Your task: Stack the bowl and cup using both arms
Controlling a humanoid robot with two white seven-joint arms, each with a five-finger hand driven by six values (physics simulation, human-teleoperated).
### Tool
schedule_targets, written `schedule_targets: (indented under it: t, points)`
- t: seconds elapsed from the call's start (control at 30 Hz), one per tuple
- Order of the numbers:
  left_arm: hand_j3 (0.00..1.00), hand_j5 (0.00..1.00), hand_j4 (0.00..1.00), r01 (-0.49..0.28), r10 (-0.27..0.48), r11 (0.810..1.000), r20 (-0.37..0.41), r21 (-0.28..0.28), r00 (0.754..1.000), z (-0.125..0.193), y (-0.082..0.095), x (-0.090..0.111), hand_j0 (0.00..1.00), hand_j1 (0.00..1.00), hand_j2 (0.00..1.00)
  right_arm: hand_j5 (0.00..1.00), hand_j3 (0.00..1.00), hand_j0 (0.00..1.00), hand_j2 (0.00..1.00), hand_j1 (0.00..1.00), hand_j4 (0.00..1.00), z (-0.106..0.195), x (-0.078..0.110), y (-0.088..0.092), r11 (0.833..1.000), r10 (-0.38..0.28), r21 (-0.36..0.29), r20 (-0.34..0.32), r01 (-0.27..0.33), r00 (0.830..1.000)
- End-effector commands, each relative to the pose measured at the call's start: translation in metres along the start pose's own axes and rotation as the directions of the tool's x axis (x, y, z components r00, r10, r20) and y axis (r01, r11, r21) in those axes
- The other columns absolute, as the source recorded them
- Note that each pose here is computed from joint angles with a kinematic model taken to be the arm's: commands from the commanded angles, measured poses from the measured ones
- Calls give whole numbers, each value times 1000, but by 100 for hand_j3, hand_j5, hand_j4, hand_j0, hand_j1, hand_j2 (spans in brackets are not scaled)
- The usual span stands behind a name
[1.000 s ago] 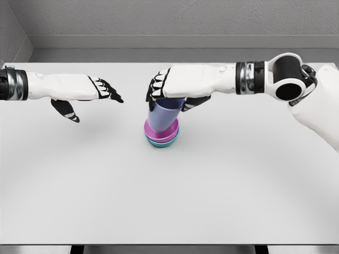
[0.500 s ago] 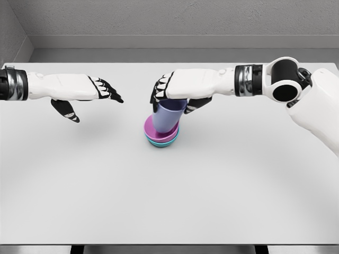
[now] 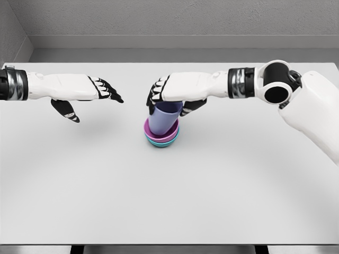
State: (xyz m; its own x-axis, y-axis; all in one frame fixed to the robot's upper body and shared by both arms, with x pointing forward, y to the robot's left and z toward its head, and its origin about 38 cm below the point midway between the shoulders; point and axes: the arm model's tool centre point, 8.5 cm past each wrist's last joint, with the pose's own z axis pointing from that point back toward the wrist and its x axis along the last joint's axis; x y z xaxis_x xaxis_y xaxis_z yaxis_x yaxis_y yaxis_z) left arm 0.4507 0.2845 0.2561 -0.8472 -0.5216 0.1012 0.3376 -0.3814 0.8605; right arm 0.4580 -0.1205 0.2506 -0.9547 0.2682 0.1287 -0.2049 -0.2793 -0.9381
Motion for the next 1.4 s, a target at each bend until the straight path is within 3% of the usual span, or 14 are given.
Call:
schedule_targets:
  t: [0.0,0.6,0.67,0.73,1.0,1.17,1.27,1.33,1.37]
  points:
    - [100,100,100,-5,5,1000,0,4,1000,0,0,0,100,100,100,60,60,60,60,60,60,-2,0,3,1000,-9,6,1,9,1000]
    - [100,100,100,-6,6,1000,0,3,1000,0,0,0,100,100,100,62,62,62,62,62,62,-7,-2,8,1000,-9,21,-7,9,1000]
    - [100,100,100,-6,6,1000,1,4,1000,0,0,0,100,100,100,69,69,69,69,69,69,-7,-2,8,1000,-6,23,-9,7,1000]
    - [100,100,100,-6,6,1000,1,4,1000,0,0,0,100,100,100,100,100,100,100,100,100,-7,-3,10,999,10,38,-20,-9,1000]
    - [100,100,100,-6,6,1000,-1,5,1000,0,0,0,100,100,100,100,100,100,100,100,100,-4,-4,5,1000,15,24,-25,-15,1000]
    - [100,100,100,-5,5,1000,-1,5,1000,1,1,0,100,100,100,100,100,100,100,100,100,18,-14,-21,998,20,-66,-72,-25,997]
    - [100,100,100,-5,5,1000,-1,5,1000,1,1,0,100,100,100,100,100,100,100,100,100,35,-22,-21,991,-17,-132,-105,3,994]
    - [100,100,100,-5,6,1000,-6,5,1000,2,1,-1,100,100,100,100,100,100,100,100,100,49,-29,-10,983,-65,-177,-135,41,989]
    - [100,100,100,-14,14,1000,-16,3,1000,4,-1,-5,100,100,100,100,100,100,100,100,100,74,-39,-6,976,-94,-211,-187,54,978]
